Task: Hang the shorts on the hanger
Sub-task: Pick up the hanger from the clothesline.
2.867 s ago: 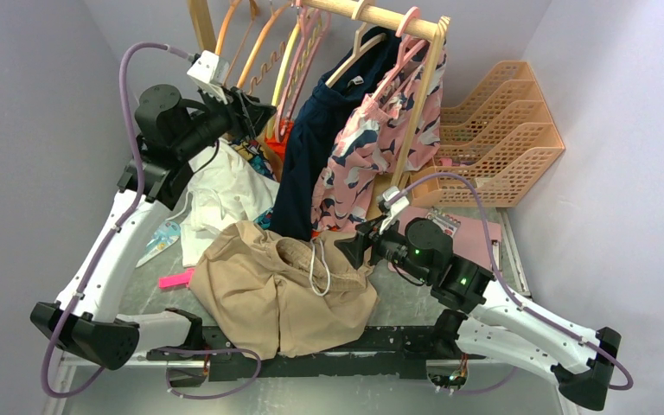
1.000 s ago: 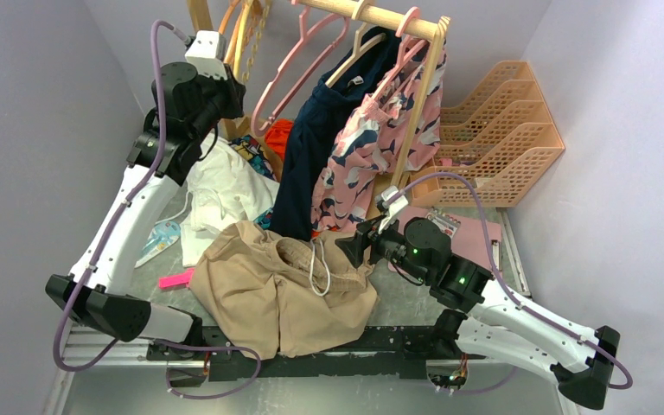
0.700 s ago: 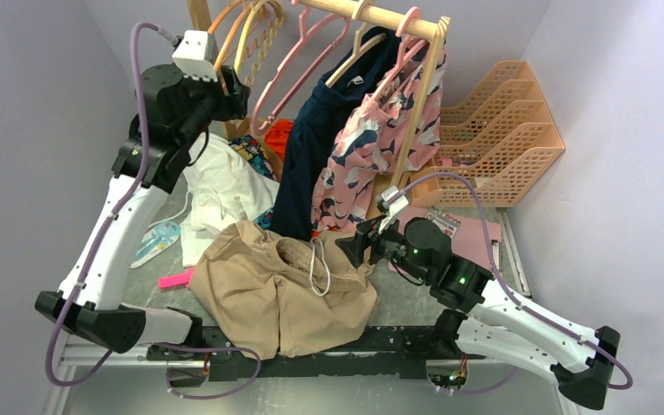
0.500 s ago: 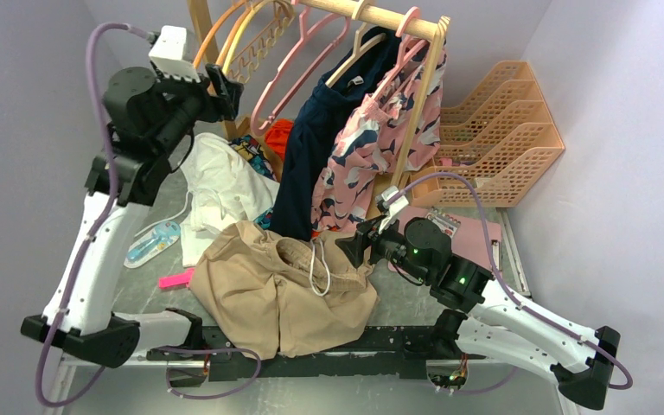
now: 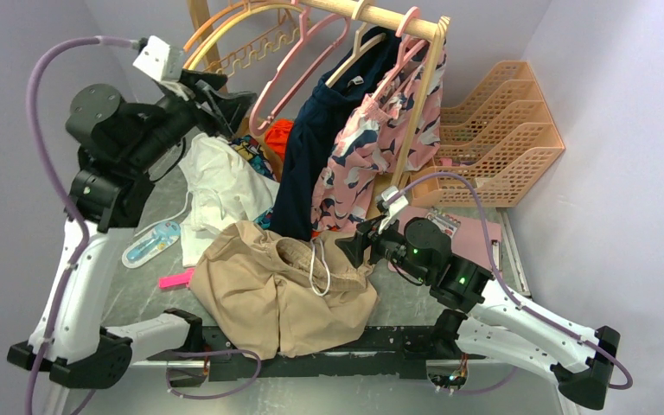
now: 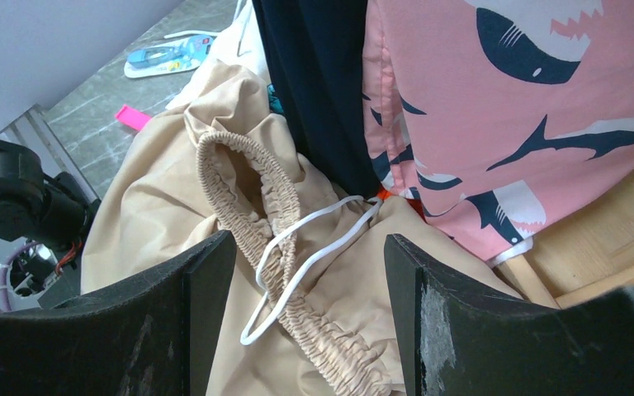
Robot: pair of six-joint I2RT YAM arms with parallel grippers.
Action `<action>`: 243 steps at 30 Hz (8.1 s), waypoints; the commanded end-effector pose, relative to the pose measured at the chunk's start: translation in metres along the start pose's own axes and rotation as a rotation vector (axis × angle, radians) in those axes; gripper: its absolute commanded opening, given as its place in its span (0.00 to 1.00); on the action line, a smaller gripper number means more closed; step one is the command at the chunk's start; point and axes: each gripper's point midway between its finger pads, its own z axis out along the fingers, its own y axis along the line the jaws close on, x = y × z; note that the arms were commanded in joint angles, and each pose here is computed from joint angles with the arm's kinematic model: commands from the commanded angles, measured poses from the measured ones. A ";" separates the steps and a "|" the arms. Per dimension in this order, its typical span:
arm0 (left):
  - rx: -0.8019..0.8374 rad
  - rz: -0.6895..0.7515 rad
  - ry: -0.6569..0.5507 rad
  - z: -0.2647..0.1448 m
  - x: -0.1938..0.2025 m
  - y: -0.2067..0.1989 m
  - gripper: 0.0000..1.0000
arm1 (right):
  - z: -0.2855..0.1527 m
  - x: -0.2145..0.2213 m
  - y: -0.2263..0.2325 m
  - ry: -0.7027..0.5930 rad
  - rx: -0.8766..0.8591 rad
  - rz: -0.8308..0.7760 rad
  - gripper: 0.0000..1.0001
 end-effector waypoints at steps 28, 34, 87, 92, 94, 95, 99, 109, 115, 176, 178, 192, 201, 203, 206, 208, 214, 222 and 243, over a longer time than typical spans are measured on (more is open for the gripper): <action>-0.026 -0.040 0.313 0.047 0.151 0.036 0.44 | -0.003 -0.003 -0.002 -0.011 0.009 0.005 0.70; -0.004 -0.052 0.276 0.048 0.144 0.031 0.20 | -0.003 -0.003 -0.002 -0.012 0.008 0.004 0.70; -0.149 -0.049 0.298 0.065 0.144 0.050 0.07 | -0.002 0.001 -0.004 -0.003 0.019 0.003 0.70; -0.159 -0.033 0.341 0.034 0.154 0.046 0.07 | 0.000 0.001 -0.003 0.006 0.015 0.000 0.70; -0.160 -0.032 0.346 0.021 0.155 0.042 0.07 | 0.002 0.002 -0.003 0.011 0.013 -0.001 0.70; -0.159 -0.031 0.350 0.014 0.156 0.040 0.07 | 0.003 0.002 -0.003 0.011 0.014 -0.001 0.70; -0.187 -0.024 0.362 -0.020 0.158 0.036 0.07 | 0.004 0.001 0.000 0.015 0.006 -0.001 0.70; -0.306 -0.018 0.370 -0.107 0.147 0.032 0.07 | 0.010 -0.002 0.002 0.022 0.001 -0.004 0.70; -0.325 -0.058 0.356 -0.162 0.121 0.014 0.07 | 0.013 -0.016 0.004 0.022 0.004 -0.036 0.70; 0.823 -0.073 0.285 -0.177 0.162 -0.146 0.07 | -0.138 -0.190 0.092 -0.120 -0.448 -0.363 0.77; 0.833 -0.055 0.269 -0.176 0.161 -0.146 0.07 | -0.133 -0.184 0.094 -0.102 -0.461 -0.359 0.77; 0.894 -0.039 0.256 -0.174 0.167 -0.154 0.07 | -0.105 -0.155 0.113 0.025 -0.580 -0.319 0.56; 0.899 -0.032 0.257 -0.168 0.170 -0.155 0.07 | -0.103 -0.145 0.117 0.064 -0.611 -0.280 0.19; 0.884 -0.032 0.256 -0.165 0.171 -0.153 0.07 | -0.104 -0.143 0.117 0.070 -0.612 -0.276 0.02; 0.866 -0.039 0.258 -0.161 0.169 -0.152 0.33 | -0.109 -0.148 0.118 0.025 -0.610 -0.267 0.00; 0.858 -0.038 0.254 -0.159 0.165 -0.151 0.50 | -0.114 -0.158 0.116 -0.031 -0.593 -0.264 0.00; 0.845 -0.022 0.172 -0.151 0.141 -0.152 0.73 | -0.125 -0.172 0.101 -0.198 -0.500 -0.241 0.00; 0.872 0.040 0.128 -0.145 0.104 -0.156 0.78 | -0.109 -0.151 0.095 -0.204 -0.481 -0.210 0.00; 1.004 -0.067 0.280 -0.120 0.157 -0.171 0.92 | -0.073 -0.107 0.105 -0.188 -0.571 -0.182 0.00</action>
